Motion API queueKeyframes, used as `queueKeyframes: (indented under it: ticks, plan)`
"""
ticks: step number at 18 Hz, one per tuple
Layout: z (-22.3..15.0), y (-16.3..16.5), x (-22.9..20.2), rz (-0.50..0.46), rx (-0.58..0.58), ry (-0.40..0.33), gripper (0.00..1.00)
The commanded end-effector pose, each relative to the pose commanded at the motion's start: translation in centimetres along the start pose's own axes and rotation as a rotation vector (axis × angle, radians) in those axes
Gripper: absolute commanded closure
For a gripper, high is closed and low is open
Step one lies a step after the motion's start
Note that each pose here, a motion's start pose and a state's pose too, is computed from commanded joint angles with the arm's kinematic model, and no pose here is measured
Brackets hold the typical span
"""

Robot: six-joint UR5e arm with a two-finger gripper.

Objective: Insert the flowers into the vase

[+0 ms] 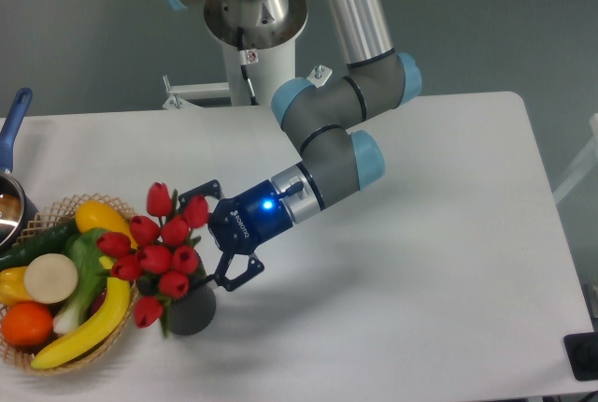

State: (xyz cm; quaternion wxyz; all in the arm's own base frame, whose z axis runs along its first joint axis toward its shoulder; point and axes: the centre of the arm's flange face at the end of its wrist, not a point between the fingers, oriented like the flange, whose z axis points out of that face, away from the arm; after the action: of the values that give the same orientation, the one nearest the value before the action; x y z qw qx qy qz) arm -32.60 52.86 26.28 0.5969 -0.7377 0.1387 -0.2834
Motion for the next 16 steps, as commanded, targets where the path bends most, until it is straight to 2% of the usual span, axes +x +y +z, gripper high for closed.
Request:
queueKeyframes:
  ticks: [6,9,13,16]
  plan:
    - [-4.2,-1.1,1.3,0.007,-0.01,-0.079,0.0]
    - [-6.8,-2.7,2.7,0.035,-0.023,-0.133,0.0]
    - [-10.1,-3.8,2.8,0.075,-0.297,-0.292,0.0]
    - [-13.4,-4.0,2.9,0.074,-0.41,-0.395,0.0]
